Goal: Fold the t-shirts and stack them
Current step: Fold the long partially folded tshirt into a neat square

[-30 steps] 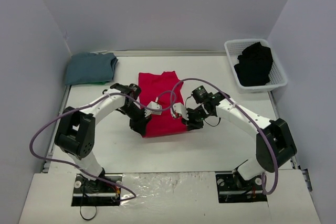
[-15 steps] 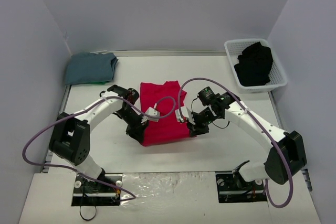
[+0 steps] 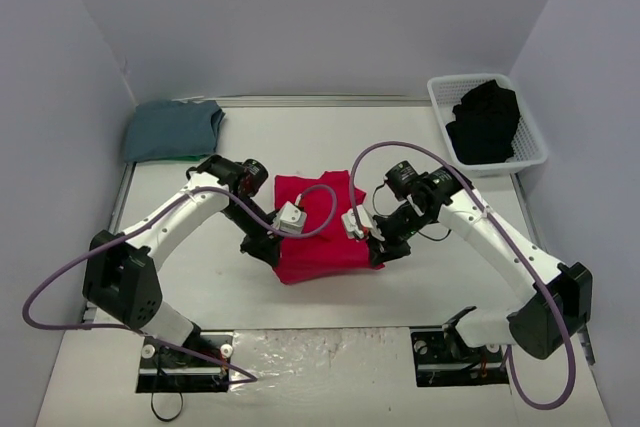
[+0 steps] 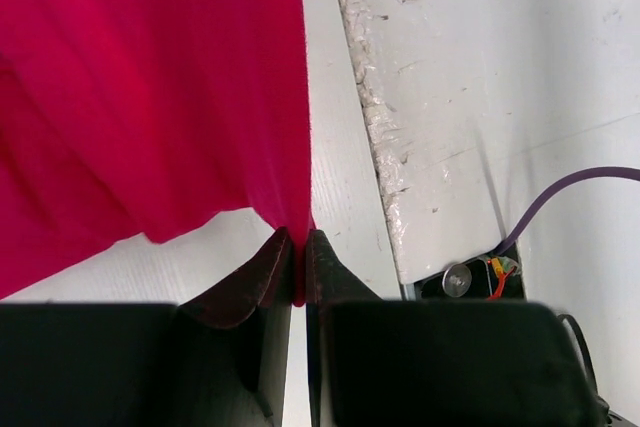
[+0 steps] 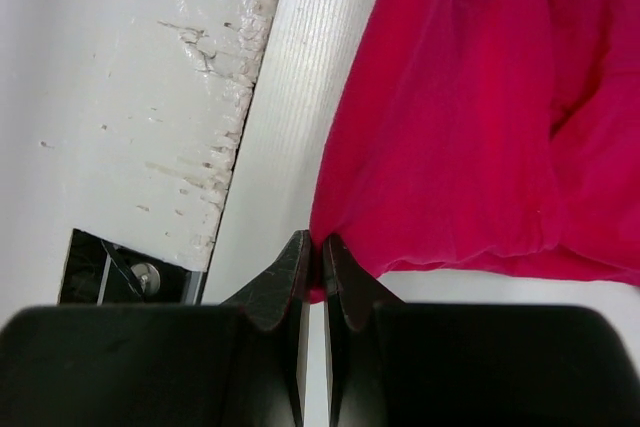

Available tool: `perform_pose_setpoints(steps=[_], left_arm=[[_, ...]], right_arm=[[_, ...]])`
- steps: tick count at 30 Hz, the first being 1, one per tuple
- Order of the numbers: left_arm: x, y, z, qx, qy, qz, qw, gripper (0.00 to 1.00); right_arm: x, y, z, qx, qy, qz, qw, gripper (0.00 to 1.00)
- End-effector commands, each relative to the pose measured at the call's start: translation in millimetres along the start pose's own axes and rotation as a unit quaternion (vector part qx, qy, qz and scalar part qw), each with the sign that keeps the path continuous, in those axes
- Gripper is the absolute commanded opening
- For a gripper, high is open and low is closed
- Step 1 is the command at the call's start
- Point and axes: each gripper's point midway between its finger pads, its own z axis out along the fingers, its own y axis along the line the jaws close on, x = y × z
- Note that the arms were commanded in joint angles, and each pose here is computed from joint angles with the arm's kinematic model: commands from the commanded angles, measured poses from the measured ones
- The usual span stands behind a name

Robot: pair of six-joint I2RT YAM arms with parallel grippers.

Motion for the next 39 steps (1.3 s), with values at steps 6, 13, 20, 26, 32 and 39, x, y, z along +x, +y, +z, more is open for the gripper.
perform_pose_setpoints(steps=[6, 13, 20, 26, 32, 39], left_arm=[[-0.6, -26.2, -27.7, 0.004, 0.046, -0.014, 0.999, 0.02], [-4.6, -12.2, -37.2, -0.024, 0.063, -0.006, 0.998, 0.02], [-10.9, 0.3, -46.3, -0.054, 0.064, 0.005, 0.996, 0.02], [-16.1, 17.1, -57.1, -0.086, 0.064, 0.005, 0.994, 0.02], [-19.5, 36.1, -67.4, -0.119, 0.064, 0.006, 0.991, 0.02], [-19.5, 58.7, -74.7, -0.138, 0.067, 0.002, 0.988, 0.02]], right_arm=[[-4.6, 2.0, -14.1, -0.028, 0.023, 0.007, 0.999, 0.00], [-10.7, -19.9, -21.6, -0.006, 0.034, -0.011, 0.999, 0.00], [-18.2, -46.7, -32.2, 0.037, 0.036, -0.025, 0.998, 0.00], [-15.4, -69.9, -39.9, 0.060, 0.033, -0.019, 0.997, 0.00], [-12.6, -97.8, -48.8, 0.089, 0.022, -0.018, 0.996, 0.00], [-11.4, -129.7, -52.1, 0.106, 0.014, -0.021, 0.994, 0.00]])
